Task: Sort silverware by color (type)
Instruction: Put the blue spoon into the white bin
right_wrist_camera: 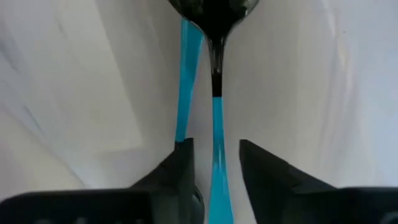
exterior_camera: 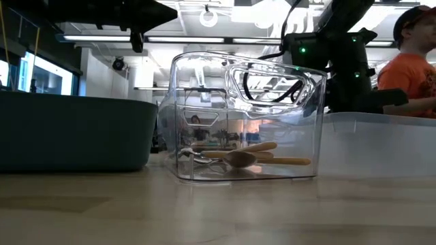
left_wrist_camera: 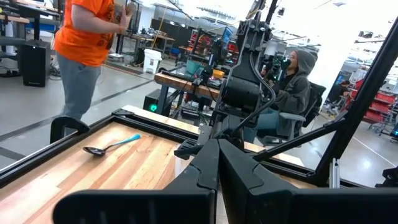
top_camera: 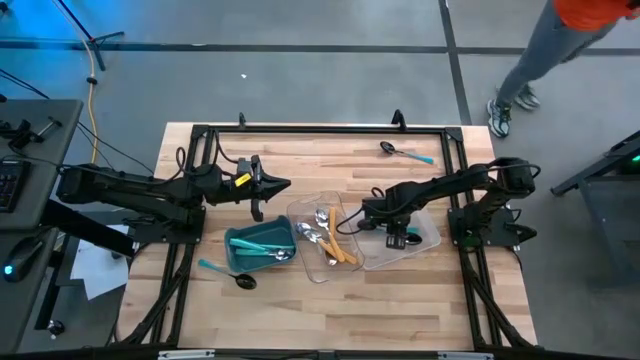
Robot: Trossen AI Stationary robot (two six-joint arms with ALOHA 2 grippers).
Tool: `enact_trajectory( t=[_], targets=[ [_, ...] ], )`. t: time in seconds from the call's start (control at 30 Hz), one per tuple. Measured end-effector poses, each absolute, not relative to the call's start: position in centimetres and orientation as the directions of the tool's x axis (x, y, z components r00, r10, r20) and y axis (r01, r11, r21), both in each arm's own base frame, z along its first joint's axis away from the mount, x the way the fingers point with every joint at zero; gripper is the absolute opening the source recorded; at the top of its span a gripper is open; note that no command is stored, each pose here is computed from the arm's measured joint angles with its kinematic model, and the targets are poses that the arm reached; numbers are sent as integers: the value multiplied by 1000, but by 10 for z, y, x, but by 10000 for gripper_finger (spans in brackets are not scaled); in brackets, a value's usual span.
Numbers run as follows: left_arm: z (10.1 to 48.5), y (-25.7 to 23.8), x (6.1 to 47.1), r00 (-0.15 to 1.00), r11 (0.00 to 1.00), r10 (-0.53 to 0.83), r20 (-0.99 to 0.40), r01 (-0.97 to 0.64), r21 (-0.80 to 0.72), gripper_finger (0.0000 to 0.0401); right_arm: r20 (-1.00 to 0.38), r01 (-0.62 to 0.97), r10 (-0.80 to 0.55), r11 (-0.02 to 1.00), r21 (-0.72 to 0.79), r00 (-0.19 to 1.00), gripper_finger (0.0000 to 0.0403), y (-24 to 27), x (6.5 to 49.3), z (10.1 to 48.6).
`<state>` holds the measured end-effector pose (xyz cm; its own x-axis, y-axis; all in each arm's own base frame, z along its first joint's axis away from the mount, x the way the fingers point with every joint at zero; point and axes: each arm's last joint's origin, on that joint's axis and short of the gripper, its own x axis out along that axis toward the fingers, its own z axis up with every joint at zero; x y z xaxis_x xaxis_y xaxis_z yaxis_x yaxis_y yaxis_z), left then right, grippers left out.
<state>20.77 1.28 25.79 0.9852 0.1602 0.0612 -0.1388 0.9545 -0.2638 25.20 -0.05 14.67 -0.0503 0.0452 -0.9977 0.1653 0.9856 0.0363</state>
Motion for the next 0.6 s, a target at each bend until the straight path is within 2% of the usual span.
enact_trajectory(
  t=[0.17,0.37,0.5,0.6],
  targets=[
    [258,13,208,985,955,161,61,-139,-263,0,-995,142,45,989,33,-86,152,0,249,147],
    [258,13,208,985,954,163,61,-142,-263,0,-992,138,46,990,29,-121,162,0,241,153],
    [258,13,208,985,954,164,61,-143,-263,0,-996,151,45,988,34,-74,162,0,235,170],
    [258,13,208,984,954,165,61,-143,-263,0,-999,182,40,982,40,6,162,0,228,187]
  ],
)
